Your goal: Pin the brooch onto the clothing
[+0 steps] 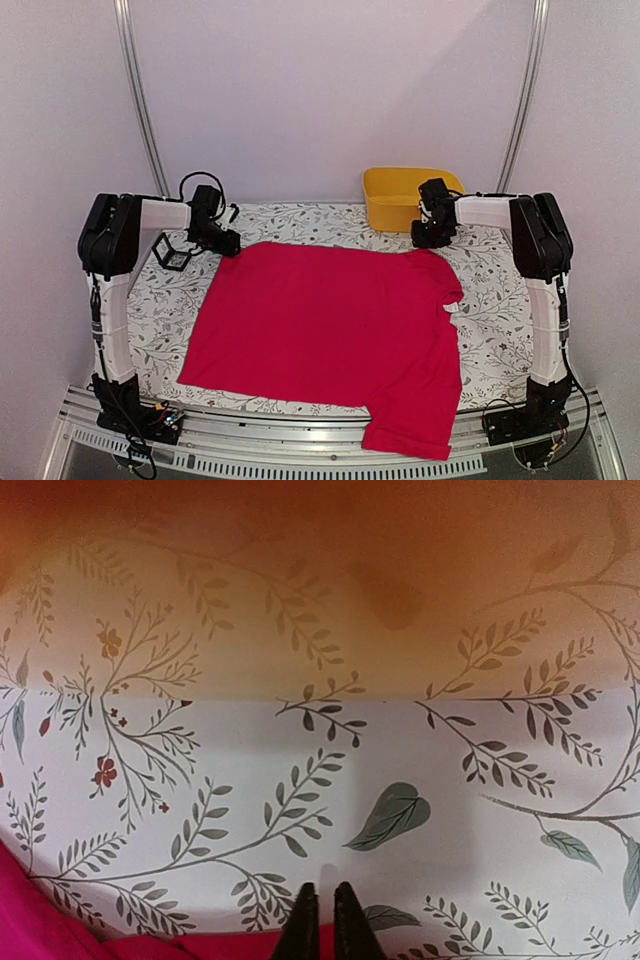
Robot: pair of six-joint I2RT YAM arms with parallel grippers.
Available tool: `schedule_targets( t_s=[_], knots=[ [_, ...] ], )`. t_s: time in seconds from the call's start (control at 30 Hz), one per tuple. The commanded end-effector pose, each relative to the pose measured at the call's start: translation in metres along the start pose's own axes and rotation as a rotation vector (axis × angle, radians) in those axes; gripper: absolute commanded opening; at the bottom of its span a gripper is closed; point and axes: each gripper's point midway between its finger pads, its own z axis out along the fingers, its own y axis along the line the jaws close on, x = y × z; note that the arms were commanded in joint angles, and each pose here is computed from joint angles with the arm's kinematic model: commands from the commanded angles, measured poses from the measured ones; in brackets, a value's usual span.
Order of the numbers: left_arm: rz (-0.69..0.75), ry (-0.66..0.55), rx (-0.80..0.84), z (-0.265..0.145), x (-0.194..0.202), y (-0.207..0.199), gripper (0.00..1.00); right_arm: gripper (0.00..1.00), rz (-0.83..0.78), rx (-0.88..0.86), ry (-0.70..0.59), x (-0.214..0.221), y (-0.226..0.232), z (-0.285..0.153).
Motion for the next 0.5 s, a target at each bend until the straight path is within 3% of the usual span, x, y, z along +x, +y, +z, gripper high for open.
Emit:
schedule_targets(
  t_s=[0.0, 0.07, 0.13, 0.17, 0.33, 0.47],
  knots=[
    [-0.015, 0.029, 0.099, -0.009, 0.009, -0.020, 0.54, 0.00, 0.005, -0.081, 0.068, 0.014, 0.009, -0.015],
    [-0.018, 0.027, 0.118, -0.017, 0.010, -0.023, 0.36, 0.00, 0.007, -0.102, 0.049, 0.007, 0.012, -0.026],
    [-0.012, -0.009, 0.112, -0.029, 0.003, -0.022, 0.09, 0.00, 0.013, -0.115, 0.020, -0.001, 0.013, -0.039],
    [-0.004, -0.038, 0.103, -0.037, -0.003, -0.021, 0.00, 0.00, 0.010, -0.119, 0.011, -0.002, 0.014, -0.043],
    [0.146, -0.245, 0.130, -0.091, -0.031, -0.046, 0.00, 0.00, -0.058, -0.203, -0.028, 0.000, 0.038, -0.070],
    [0.270, -0.281, 0.107, -0.123, -0.013, -0.070, 0.00, 0.00, -0.098, -0.204, -0.043, 0.017, 0.047, -0.095]
  ],
)
